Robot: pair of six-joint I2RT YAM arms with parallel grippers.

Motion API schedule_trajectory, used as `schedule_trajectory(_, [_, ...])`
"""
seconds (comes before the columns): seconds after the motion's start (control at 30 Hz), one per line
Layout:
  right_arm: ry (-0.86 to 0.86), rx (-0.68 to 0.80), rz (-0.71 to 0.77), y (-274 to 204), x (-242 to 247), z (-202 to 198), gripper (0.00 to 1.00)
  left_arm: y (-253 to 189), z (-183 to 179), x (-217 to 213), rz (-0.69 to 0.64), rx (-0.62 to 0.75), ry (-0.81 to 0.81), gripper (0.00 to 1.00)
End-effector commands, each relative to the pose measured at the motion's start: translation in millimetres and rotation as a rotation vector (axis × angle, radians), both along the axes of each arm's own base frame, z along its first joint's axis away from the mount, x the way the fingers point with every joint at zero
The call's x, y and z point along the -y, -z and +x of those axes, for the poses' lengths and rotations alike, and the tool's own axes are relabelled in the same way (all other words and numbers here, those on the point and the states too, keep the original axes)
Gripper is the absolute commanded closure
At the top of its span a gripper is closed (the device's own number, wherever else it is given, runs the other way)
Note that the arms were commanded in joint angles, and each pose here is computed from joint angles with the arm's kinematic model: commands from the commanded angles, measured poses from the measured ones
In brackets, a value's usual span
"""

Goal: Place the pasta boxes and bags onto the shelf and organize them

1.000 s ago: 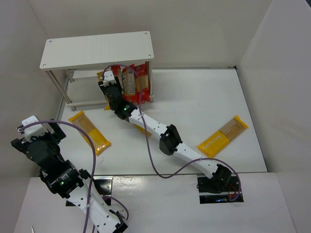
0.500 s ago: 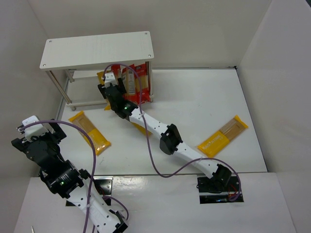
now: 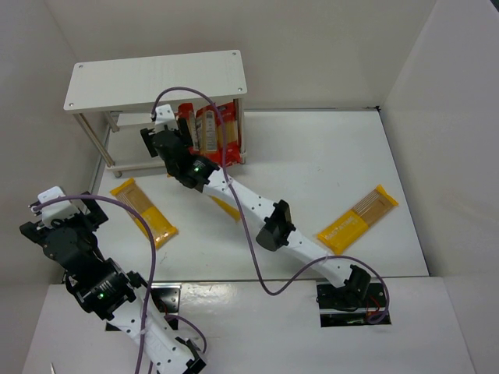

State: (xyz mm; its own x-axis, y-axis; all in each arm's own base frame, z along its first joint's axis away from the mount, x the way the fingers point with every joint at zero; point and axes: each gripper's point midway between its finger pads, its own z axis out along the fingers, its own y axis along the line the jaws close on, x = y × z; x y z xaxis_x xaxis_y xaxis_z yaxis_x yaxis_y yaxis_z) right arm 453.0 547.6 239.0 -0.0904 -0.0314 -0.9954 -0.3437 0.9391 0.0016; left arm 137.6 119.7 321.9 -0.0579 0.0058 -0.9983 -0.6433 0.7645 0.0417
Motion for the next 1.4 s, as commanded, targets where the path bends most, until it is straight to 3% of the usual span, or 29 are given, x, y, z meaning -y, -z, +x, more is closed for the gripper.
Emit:
schedule_trajectory(0.0, [-0.008,-0.012,0.095,-63,13,-25,0.14,-9,1,2,0.041,0.023,0.015,0.0])
schedule_trajectory(0.6, [-0.253,-0.33,-0.055,-74,31,-133,0.13,-5,3,2,0.041,0.011,0.025,0.0])
schedule_trajectory(0.83, [-0.269,-0.429,-0.145,-56,53,-152,0.13,-5,4,3,0.041,0.011,0.034,0.0])
schedule_trajectory(0.93, [-0.261,-0.504,-0.247,-15,66,-161,0.13,-7,3,4,0.048,0.017,0.034,0.0])
schedule_trajectory(1.0, [-0.259,-0.467,-0.217,-34,82,-166,0.13,-7,3,4,0.048,0.017,0.034,0.0])
schedule_trajectory(1.03, [-0.261,-0.47,-0.234,-4,86,-167,0.13,-7,3,4,0.048,0.017,0.034,0.0])
schedule_trajectory(1.07, [-0.274,-0.419,-0.159,-41,102,-175,0.13,-7,4,6,0.048,0.017,0.043,0.0])
schedule_trajectory(1.1, [-0.277,-0.407,-0.142,-44,109,-178,0.11,-5,5,4,0.04,0.01,0.043,0.0])
schedule_trajectory(1.13, [-0.261,-0.422,-0.172,-27,121,-182,0.11,-5,5,4,0.04,0.01,0.043,0.0])
schedule_trajectory(1.2, [-0.25,-0.394,-0.159,-42,141,-184,0.1,-3,7,3,0.039,-0.002,0.053,0.0])
schedule_trajectory(1.23, [-0.248,-0.412,-0.206,-21,151,-188,0.1,-3,7,3,0.039,-0.002,0.053,0.0])
schedule_trajectory(1.3, [-0.243,-0.336,-0.151,-44,174,-184,0.09,-3,9,5,0.038,-0.002,0.065,0.0])
schedule_trajectory(1.37, [-0.234,-0.334,-0.177,-30,204,-172,0.09,-4,10,6,0.046,-0.007,0.076,0.0])
